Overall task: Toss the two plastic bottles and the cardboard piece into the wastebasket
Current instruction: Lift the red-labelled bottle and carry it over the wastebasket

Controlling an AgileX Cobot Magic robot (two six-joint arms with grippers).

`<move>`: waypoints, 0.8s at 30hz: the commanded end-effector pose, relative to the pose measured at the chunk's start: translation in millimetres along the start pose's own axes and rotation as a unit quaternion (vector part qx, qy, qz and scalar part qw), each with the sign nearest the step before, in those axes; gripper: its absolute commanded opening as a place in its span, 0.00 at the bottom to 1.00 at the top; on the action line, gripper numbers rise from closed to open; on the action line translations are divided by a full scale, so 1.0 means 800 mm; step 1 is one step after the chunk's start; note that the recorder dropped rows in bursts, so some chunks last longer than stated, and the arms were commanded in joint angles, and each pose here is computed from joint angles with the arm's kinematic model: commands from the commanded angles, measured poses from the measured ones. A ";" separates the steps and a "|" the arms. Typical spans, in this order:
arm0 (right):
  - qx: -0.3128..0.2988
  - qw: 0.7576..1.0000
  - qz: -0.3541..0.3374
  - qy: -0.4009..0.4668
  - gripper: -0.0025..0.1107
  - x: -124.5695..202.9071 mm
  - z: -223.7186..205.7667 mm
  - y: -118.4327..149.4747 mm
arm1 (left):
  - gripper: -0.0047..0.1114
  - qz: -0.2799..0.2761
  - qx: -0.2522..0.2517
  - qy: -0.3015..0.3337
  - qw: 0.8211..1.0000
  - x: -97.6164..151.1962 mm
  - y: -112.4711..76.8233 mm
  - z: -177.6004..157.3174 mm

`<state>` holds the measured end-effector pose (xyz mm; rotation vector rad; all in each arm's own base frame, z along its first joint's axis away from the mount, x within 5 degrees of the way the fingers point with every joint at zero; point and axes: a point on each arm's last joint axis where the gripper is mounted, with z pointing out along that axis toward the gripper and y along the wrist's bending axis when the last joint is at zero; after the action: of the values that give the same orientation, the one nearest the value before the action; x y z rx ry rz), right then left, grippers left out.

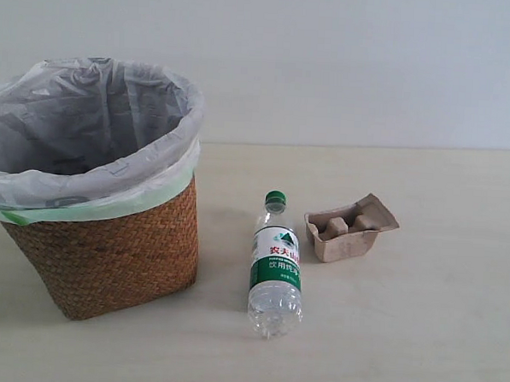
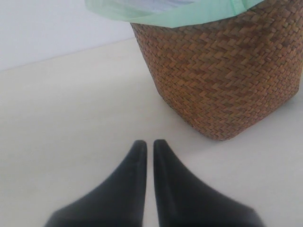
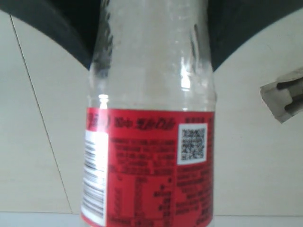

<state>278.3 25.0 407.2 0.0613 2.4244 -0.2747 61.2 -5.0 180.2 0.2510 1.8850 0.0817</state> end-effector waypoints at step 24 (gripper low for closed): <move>-0.605 0.791 0.082 0.029 0.85 -0.028 -0.045 0.297 | 0.07 -0.009 -0.002 -0.007 1.000 0.000 0.000 0.000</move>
<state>298.0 257.0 403.5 -0.2873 2.1975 1.3638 61.2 -5.0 180.2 0.2510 1.8850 0.0817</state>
